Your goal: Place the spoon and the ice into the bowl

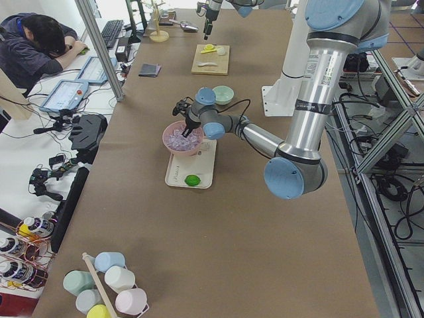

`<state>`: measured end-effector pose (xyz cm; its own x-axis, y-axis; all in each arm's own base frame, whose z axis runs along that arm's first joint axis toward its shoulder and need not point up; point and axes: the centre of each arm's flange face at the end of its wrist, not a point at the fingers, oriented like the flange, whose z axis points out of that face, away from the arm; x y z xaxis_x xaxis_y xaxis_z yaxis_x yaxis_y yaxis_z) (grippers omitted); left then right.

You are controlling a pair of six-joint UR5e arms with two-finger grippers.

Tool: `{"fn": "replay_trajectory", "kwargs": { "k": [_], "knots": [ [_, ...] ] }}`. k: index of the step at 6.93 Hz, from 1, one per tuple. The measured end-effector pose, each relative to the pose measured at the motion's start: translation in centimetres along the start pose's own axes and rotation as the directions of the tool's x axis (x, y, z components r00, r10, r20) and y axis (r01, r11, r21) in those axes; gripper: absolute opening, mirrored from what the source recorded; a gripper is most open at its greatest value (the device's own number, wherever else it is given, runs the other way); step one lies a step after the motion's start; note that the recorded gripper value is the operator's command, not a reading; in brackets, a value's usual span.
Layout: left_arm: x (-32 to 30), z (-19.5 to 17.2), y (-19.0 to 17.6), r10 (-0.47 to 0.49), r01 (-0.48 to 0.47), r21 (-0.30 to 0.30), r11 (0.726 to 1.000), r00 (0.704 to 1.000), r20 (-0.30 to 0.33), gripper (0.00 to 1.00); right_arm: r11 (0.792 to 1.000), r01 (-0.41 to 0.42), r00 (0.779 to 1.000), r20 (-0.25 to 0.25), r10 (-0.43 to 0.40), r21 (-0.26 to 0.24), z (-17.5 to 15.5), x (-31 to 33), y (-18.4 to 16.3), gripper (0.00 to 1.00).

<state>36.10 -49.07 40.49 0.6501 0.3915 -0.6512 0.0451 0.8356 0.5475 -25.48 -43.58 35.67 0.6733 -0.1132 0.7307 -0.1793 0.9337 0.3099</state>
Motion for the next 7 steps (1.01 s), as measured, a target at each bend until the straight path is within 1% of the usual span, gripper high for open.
{"fn": "replay_trajectory", "kwargs": {
  "k": [1, 2, 3, 4, 7],
  "knots": [
    [0.06, -0.13, -0.06, 0.002, -0.002, 0.004, 1.000, 1.000, -0.001, 0.00, 1.000, 0.000, 1.000, 0.001, 0.000, 0.000, -0.01, -0.02, -0.01, 1.00],
    [0.29, -0.48, -0.19, 0.004, -0.004, 0.010, 1.000, 1.000, -0.007, 0.40, 1.000, 0.000, 1.000, 0.001, 0.000, 0.001, -0.02, -0.05, -0.03, 1.00],
    [0.58, -0.90, -0.34, 0.008, -0.008, 0.015, 1.000, 1.000, -0.015, 0.73, 1.000, 0.000, 1.000, 0.001, 0.000, 0.001, -0.03, -0.06, -0.04, 1.00],
    [0.74, -1.08, -0.40, 0.014, -0.014, 0.016, 1.000, 1.000, -0.019, 0.86, 1.000, 0.001, 1.000, 0.002, -0.001, 0.001, -0.02, -0.08, -0.03, 1.00],
    [0.22, -1.04, -0.56, 0.031, -0.031, 0.014, 0.999, 0.999, -0.010, 0.87, 1.000, 0.002, 1.000, 0.002, -0.002, 0.000, 0.03, -0.14, 0.04, 1.00]
  ]
}}
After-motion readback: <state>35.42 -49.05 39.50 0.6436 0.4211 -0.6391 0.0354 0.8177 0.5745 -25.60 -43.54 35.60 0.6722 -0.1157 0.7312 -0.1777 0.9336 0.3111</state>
